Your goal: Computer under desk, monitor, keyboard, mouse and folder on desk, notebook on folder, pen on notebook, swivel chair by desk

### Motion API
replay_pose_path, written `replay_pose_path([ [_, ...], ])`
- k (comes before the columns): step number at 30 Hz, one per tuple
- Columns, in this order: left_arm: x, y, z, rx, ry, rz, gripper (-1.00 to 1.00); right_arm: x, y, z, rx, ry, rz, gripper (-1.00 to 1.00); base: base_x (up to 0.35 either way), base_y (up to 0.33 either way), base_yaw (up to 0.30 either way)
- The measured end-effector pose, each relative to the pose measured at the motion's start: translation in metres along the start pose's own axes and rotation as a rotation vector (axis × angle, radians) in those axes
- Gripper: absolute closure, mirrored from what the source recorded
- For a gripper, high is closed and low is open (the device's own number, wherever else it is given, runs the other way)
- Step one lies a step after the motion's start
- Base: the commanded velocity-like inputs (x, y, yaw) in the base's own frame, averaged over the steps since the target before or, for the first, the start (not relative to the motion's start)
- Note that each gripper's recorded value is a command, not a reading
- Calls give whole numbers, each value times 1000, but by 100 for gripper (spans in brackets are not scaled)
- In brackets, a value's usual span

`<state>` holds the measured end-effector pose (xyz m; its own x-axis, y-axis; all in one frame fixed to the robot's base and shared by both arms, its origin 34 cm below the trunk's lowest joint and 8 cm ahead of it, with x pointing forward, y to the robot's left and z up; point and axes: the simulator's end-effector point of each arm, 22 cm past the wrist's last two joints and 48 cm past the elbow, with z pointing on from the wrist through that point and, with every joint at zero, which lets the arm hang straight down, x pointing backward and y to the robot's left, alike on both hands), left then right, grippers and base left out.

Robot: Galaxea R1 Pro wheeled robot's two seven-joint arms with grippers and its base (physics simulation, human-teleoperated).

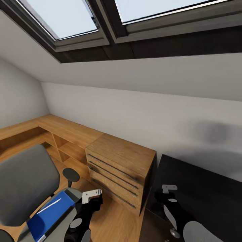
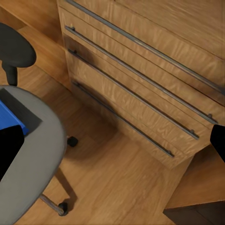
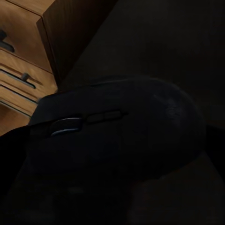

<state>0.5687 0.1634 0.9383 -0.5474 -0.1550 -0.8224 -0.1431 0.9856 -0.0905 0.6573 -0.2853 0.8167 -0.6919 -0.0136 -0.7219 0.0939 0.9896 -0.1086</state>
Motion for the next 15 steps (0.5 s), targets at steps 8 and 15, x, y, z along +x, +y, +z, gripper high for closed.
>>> replay_pose_path([
  [8,-1,0,0,1,-2,-1,-100,2,-1,1,4,21,-4,100,-137,0,0],
  [15,-19,-4,-8,16,-40,-19,-100,1,-1,1,6,28,-3,100,-59,0,0],
])
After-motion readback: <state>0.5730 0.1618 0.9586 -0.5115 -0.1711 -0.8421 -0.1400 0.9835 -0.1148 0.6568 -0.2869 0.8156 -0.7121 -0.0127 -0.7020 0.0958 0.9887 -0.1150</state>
